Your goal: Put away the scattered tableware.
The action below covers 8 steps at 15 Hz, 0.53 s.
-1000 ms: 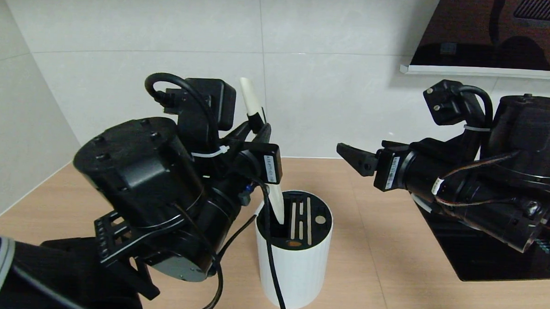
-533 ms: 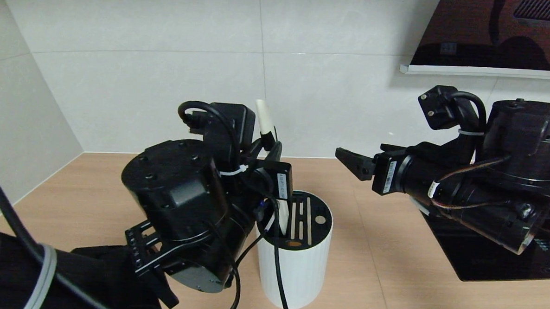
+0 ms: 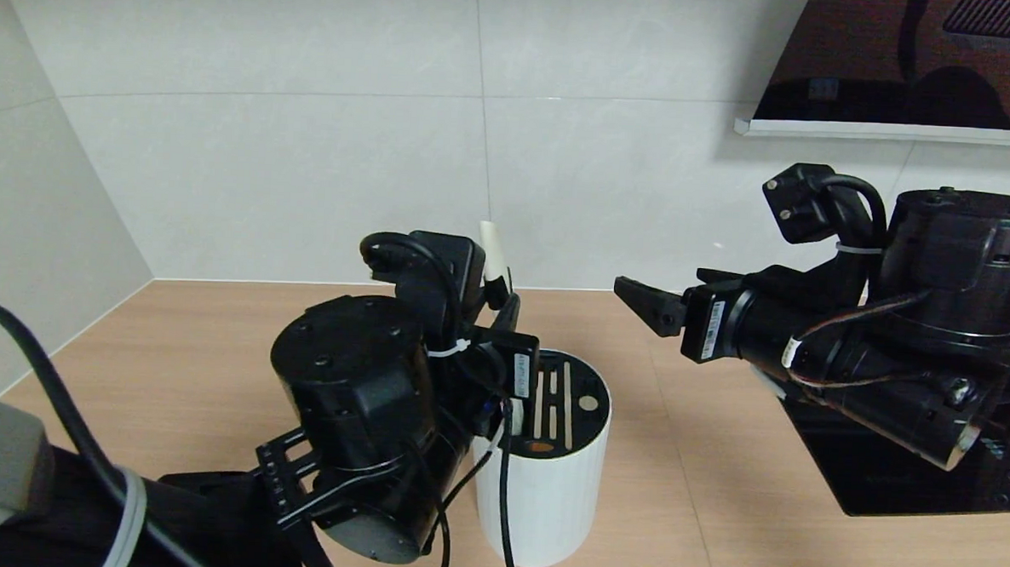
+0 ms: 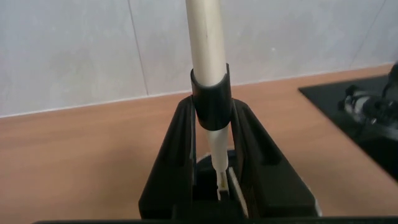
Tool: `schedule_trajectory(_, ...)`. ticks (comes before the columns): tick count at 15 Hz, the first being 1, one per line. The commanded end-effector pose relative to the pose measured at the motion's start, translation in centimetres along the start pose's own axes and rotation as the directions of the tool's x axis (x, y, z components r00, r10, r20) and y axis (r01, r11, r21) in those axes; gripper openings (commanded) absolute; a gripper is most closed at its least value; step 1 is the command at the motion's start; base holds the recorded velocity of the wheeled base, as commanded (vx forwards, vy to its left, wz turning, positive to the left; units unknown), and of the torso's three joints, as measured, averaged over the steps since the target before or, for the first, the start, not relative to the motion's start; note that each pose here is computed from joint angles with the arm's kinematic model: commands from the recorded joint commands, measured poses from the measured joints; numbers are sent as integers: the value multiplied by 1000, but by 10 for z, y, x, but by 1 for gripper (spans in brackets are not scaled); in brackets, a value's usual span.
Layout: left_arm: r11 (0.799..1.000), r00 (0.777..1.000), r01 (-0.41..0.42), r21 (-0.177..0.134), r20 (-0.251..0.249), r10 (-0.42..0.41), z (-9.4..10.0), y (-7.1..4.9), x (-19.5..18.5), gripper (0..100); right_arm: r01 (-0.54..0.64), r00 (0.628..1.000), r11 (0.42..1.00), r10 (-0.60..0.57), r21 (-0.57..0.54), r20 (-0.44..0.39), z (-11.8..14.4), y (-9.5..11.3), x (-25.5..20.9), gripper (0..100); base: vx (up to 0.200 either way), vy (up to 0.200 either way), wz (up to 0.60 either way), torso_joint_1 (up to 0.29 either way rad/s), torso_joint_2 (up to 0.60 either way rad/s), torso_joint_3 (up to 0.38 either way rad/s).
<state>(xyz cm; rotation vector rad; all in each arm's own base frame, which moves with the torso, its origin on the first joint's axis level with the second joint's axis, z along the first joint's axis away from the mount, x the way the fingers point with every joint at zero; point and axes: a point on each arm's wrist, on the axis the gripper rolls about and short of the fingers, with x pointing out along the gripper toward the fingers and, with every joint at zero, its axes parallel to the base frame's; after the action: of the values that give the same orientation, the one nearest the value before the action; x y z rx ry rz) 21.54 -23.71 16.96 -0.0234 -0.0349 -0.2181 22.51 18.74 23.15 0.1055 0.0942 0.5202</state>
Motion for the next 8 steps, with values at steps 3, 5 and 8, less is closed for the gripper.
schedule_trajectory(3,1000,1000,2,-6,-26,-3,-11,-4,3,0,1,1000,1000,-1,-2,-11,-3,0,2,100,0,0,0,0,0,0)
schedule_trajectory(5,1000,999,7,2,-43,-7,-17,-7,4,0,1,1000,1000,-1,-4,-11,-3,0,2,100,0,0,0,0,0,0)
schedule_trajectory(8,1000,997,10,21,-71,-9,-28,-8,4,0,1,1000,1000,-1,-2,-12,-4,0,2,100,0,0,0,0,0,0)
